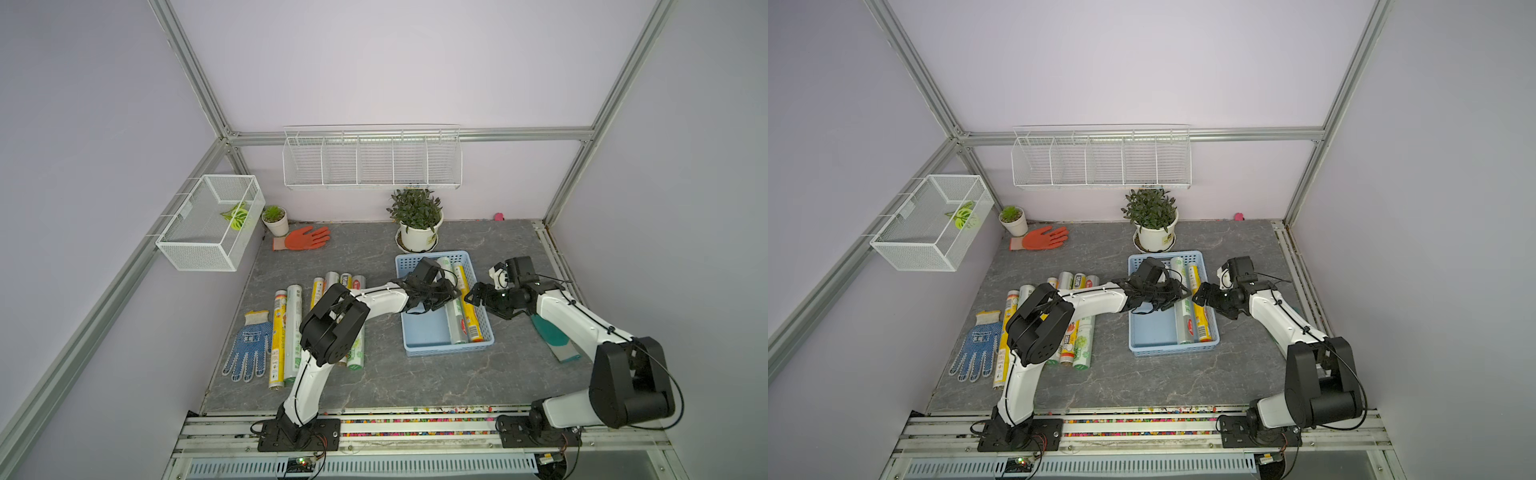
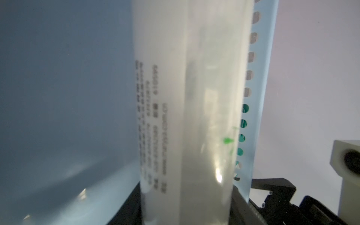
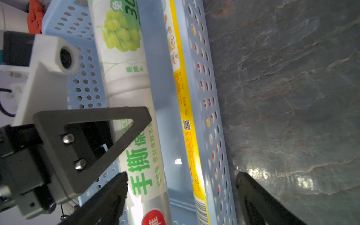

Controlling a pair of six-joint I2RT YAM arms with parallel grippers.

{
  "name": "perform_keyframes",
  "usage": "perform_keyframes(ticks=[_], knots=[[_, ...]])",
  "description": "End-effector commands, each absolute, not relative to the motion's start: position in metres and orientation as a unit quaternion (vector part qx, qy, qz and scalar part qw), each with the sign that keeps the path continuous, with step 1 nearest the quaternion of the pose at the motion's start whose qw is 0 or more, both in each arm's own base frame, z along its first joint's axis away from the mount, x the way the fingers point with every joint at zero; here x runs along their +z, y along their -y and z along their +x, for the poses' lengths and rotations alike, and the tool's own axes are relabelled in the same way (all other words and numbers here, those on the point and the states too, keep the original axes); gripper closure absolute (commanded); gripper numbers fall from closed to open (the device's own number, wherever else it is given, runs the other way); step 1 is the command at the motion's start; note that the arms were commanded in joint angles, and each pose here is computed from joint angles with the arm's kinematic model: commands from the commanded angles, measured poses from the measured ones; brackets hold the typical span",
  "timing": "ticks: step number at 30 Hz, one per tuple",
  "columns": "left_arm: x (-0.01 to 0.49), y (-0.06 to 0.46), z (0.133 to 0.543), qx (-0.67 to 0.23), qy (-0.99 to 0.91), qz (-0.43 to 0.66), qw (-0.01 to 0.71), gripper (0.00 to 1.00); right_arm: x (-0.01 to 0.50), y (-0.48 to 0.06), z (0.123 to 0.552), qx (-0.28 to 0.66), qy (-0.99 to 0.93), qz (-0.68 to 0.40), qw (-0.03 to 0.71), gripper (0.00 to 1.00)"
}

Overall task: Put the plastic wrap into the basket
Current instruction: Place the plastic wrap in the basket.

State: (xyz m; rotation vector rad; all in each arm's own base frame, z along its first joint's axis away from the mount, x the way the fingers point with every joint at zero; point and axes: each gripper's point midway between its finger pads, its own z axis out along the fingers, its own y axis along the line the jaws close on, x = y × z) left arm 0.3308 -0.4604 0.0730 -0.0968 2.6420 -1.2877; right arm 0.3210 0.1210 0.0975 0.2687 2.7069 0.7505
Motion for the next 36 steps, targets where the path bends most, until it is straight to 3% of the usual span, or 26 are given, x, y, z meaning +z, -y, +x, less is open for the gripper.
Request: perform_keyframes(ticks=[1,3,9,12,19,27,33,36], knots=[[0.096,0.473,0.338,-0.460,-0.880,-0.024,0.115,0.67,0.098,-0.129,0.322,0.293,-0.939,0.087,0.159,0.08],[0.089,0.472,0.337,-0.453,-0.884,-0.021,0.115,0.61,0.096,-0.132,0.320,0.304,-0.935,0.090,0.157,0.08],[0.080,0.471,0.333,-0.462,-0.879,-0.016,0.113,0.54,0.094,-0.135,0.315,0.317,-0.931,0.095,0.154,0.09],[0.081,0.468,0.333,-0.460,-0.880,-0.019,0.119,0.44,0.092,-0.134,0.312,0.317,-0.931,0.096,0.153,0.09],[0.082,0.463,0.331,-0.445,-0.888,-0.018,0.117,0.36,0.097,-0.136,0.309,0.326,-0.926,0.100,0.160,0.09],[0.088,0.461,0.326,-0.452,-0.885,-0.015,0.113,0.38,0.111,-0.143,0.306,0.360,-0.912,0.104,0.169,0.09],[0.125,0.446,0.322,-0.444,-0.882,0.015,0.156,0.29,0.116,-0.100,0.300,0.234,-0.941,0.130,0.208,0.06],[0.147,0.436,0.318,-0.429,-0.884,0.046,0.181,0.24,0.138,-0.089,0.298,0.215,-0.935,0.132,0.250,0.03]])
